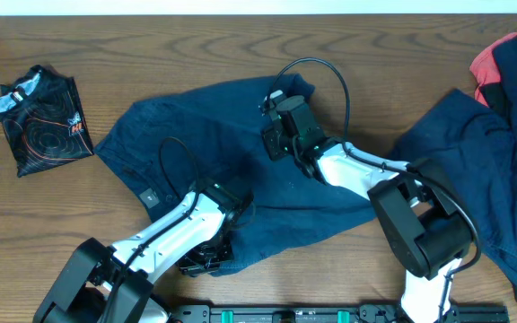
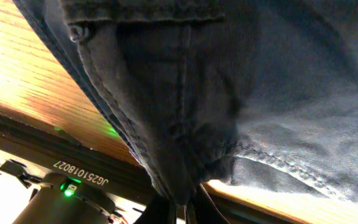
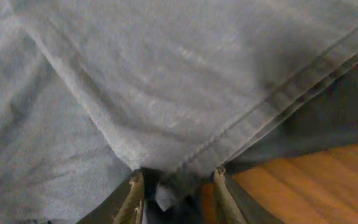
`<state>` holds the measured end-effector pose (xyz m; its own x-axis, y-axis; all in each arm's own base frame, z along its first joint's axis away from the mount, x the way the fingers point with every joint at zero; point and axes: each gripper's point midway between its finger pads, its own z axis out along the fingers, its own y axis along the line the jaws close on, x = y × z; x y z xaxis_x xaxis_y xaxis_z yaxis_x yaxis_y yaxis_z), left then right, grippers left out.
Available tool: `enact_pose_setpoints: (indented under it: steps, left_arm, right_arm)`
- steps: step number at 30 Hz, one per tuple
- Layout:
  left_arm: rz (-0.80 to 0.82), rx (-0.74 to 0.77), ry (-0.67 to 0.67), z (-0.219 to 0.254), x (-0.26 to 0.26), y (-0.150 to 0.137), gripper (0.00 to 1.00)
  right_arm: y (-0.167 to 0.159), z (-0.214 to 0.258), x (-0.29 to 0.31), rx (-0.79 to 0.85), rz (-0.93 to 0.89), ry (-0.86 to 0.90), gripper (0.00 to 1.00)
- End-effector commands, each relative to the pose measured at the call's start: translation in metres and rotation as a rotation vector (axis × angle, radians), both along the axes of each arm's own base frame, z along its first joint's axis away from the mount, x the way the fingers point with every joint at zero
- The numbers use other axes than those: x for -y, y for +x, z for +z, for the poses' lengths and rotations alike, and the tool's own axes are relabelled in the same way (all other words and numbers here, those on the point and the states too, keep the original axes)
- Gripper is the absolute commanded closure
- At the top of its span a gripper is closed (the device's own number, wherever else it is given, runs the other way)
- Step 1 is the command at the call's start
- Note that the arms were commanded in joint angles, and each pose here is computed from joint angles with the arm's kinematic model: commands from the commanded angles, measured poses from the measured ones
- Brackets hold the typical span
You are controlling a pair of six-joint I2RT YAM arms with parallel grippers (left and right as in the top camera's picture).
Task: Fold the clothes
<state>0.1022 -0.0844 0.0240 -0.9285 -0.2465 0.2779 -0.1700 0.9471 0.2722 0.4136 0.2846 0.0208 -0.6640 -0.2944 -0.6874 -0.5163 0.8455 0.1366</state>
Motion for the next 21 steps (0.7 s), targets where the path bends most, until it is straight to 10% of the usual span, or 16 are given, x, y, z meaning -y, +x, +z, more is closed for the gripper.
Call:
enact_pose_setpoints:
  steps: [1, 7, 17, 19, 21]
  left_arm:
    - [0.005, 0.029, 0.024, 0.001, -0.004, 0.004, 0.94]
    - [0.005, 0.029, 0.024, 0.001, -0.004, 0.004, 0.94]
    - [0.003, 0.031, 0.027, 0.001, -0.004, 0.004, 0.94]
    - [0.003, 0.031, 0.027, 0.001, -0.004, 0.004, 0.94]
    - [0.003, 0.031, 0.027, 0.001, -0.004, 0.004, 0.94]
  right_arm:
    - [-0.01, -0.01, -0.015, -0.04, 0.038, 0.028, 0.65]
    - [-0.006, -0.008, -0.017, -0.017, 0.033, 0.033, 0.98]
    - [0.098, 0.132, 0.013, 0.532, -0.291, 0.172, 0.99]
    - [0.124, 0.171, 0.03, 0.629, -0.366, 0.201, 0.91]
    - [0.139, 0.188, 0.038, 0.617, -0.356, 0.208, 0.58]
